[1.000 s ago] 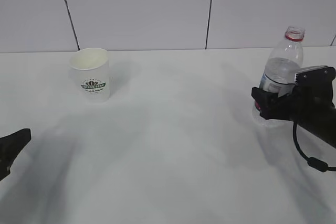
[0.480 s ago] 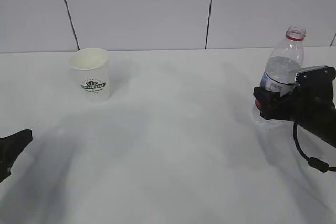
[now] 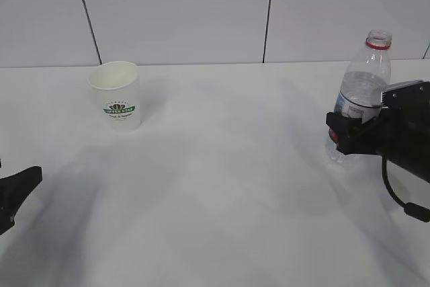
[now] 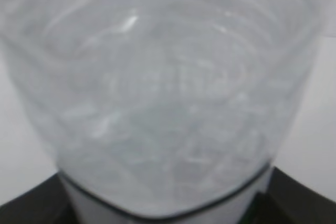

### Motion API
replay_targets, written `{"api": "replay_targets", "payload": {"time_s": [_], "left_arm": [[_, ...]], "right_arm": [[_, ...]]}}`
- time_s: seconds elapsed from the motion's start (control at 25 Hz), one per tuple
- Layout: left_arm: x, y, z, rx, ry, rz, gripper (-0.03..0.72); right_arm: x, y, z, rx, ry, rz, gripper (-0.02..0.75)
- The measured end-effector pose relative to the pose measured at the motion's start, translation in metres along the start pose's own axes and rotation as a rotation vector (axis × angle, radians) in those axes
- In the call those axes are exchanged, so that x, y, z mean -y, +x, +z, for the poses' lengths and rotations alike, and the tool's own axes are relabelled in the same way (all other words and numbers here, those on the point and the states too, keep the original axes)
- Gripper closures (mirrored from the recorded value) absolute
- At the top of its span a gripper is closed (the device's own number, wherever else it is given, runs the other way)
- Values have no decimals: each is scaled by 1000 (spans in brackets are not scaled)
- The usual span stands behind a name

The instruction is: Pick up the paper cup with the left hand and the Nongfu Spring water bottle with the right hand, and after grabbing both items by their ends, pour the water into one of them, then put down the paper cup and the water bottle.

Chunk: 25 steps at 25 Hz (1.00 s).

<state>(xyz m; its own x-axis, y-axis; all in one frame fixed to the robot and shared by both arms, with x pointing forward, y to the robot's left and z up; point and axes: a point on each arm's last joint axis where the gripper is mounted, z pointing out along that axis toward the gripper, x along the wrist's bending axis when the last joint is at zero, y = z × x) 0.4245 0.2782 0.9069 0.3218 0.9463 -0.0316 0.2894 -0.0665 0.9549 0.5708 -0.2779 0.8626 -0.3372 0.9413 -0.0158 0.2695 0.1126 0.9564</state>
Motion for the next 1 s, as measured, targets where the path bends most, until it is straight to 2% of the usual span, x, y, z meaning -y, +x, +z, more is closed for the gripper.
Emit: {"api": "replay_targets", "payload": {"time_s": [0.44,1.0], "left_arm": [[0,0,0,0,0,0,128],[0,0,0,0,0,0,128]], "right_arm": [[-47,1,-15,-4,-65,-60,276],[-73,6,-31,-34,-62,-32,277]]}}
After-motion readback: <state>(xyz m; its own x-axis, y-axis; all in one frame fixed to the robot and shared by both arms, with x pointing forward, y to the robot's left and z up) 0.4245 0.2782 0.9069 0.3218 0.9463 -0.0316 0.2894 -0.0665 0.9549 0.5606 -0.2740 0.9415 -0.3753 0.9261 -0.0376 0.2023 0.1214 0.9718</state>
